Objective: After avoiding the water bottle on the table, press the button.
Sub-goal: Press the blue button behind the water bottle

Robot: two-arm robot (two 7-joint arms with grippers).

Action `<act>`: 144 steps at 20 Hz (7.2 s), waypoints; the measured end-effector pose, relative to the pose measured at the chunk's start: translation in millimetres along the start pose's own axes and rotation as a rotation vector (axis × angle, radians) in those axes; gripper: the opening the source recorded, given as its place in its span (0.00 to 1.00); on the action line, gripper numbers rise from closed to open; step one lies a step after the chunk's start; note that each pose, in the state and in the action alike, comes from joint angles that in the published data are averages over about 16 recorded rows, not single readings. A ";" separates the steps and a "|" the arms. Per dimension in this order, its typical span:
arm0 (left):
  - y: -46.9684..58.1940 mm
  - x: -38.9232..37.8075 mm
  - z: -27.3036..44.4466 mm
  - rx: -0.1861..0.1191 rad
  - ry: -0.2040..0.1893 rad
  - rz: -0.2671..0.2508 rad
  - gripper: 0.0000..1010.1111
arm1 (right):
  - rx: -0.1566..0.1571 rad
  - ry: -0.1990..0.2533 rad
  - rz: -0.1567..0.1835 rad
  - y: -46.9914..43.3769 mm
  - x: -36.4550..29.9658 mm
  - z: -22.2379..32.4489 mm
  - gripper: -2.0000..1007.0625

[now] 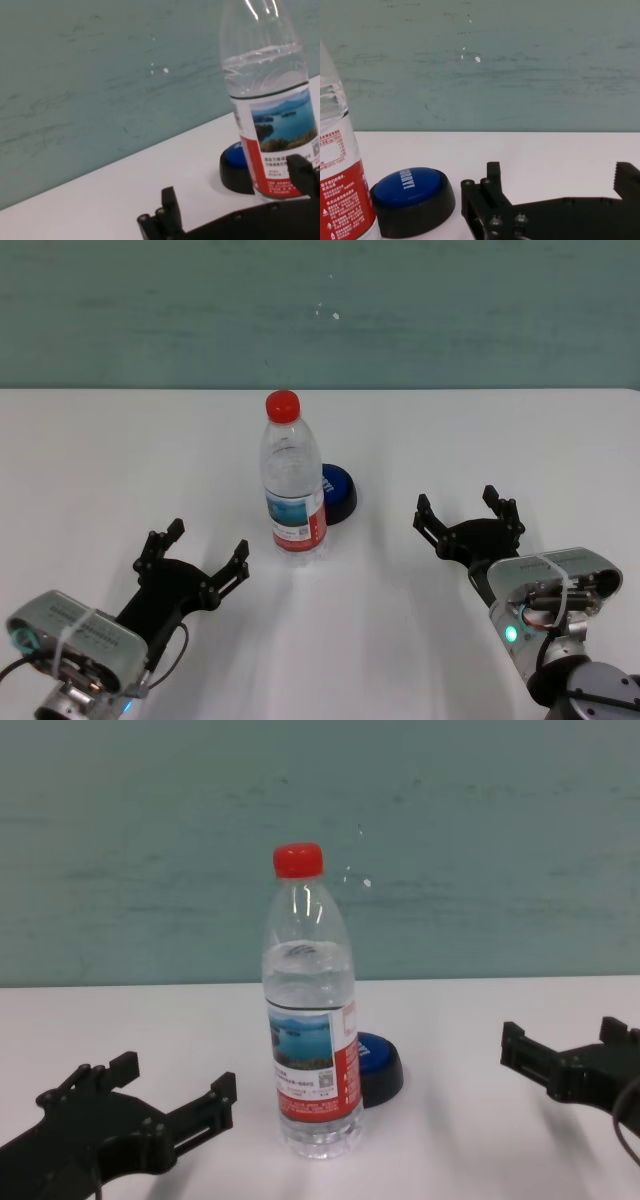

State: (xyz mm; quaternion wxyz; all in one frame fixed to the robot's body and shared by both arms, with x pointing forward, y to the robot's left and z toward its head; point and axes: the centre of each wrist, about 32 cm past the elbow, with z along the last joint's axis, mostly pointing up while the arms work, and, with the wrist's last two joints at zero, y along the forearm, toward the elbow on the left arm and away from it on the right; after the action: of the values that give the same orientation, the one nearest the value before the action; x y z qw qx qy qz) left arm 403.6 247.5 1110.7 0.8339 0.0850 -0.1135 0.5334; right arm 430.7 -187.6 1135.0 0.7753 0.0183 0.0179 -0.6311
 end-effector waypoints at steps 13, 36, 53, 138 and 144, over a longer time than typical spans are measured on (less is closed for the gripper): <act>-0.1 0.2 -0.2 0.000 0.004 -0.001 0.99 | -0.010 -0.013 0.022 -2.0 5.2 4.2 1.00; -0.1 0.1 -0.2 0.000 0.004 -0.002 0.99 | -0.082 -0.087 0.250 16.2 30.4 31.5 1.00; -0.1 0.1 -0.2 0.000 0.004 -0.002 0.99 | -0.067 -0.036 0.373 -13.7 30.3 30.8 1.00; 0.0 0.2 -0.2 0.000 0.004 -0.002 0.99 | -0.104 -0.089 0.573 86.7 115.5 75.9 1.00; 0.0 0.1 -0.2 0.000 0.004 -0.002 0.99 | -0.106 -0.088 0.585 106.8 113.8 69.8 1.00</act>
State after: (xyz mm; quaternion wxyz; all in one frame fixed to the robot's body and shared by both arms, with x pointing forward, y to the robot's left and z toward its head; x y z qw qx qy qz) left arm 403.7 247.7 1110.5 0.8346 0.0838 -0.1118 0.5329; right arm 558.7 -280.8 1199.6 0.9242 -0.0450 0.0112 -0.3791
